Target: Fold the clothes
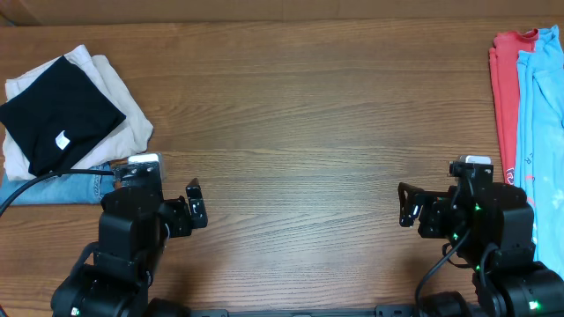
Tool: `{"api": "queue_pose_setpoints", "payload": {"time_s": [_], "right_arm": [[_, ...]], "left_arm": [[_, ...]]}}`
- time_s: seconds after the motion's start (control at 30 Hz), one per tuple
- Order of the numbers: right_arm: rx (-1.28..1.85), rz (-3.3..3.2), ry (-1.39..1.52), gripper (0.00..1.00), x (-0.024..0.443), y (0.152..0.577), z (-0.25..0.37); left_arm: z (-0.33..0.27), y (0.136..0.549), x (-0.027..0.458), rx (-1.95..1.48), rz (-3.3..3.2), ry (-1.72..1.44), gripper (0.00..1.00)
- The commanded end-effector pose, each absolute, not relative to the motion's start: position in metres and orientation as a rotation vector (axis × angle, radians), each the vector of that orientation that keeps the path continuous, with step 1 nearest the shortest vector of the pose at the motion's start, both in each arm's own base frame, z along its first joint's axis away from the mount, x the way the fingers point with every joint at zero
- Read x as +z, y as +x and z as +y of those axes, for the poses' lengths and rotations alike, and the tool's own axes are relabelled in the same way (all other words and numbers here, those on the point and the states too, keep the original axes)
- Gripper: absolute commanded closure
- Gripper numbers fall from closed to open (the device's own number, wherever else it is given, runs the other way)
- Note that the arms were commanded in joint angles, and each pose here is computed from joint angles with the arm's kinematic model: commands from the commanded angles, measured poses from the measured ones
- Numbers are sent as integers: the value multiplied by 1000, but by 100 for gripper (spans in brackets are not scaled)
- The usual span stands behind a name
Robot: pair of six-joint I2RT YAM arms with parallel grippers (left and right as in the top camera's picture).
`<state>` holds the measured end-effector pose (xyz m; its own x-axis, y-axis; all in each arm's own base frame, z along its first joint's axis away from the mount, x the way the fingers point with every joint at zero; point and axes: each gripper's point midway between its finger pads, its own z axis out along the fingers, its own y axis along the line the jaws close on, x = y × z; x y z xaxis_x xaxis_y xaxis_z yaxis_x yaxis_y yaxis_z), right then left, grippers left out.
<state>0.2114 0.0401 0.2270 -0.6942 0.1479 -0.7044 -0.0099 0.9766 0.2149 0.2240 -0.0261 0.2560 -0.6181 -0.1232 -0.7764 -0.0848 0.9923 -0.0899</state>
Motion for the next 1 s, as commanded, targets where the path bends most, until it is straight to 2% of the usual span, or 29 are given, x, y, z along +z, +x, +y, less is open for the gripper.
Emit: {"api": "queue_pose_setpoints", "payload": {"time_s": [0.0, 0.47, 0.97], "right_arm": [[238, 2352, 110, 0, 220, 210, 37], [239, 2347, 109, 0, 220, 209, 37], [237, 1967, -6, 0, 261, 166, 31]], "left_arm": [[-19, 225, 253, -14, 2232, -191, 0], [-19, 224, 248, -1, 2261, -188, 0], [-19, 224, 248, 0, 2261, -187, 0]]}}
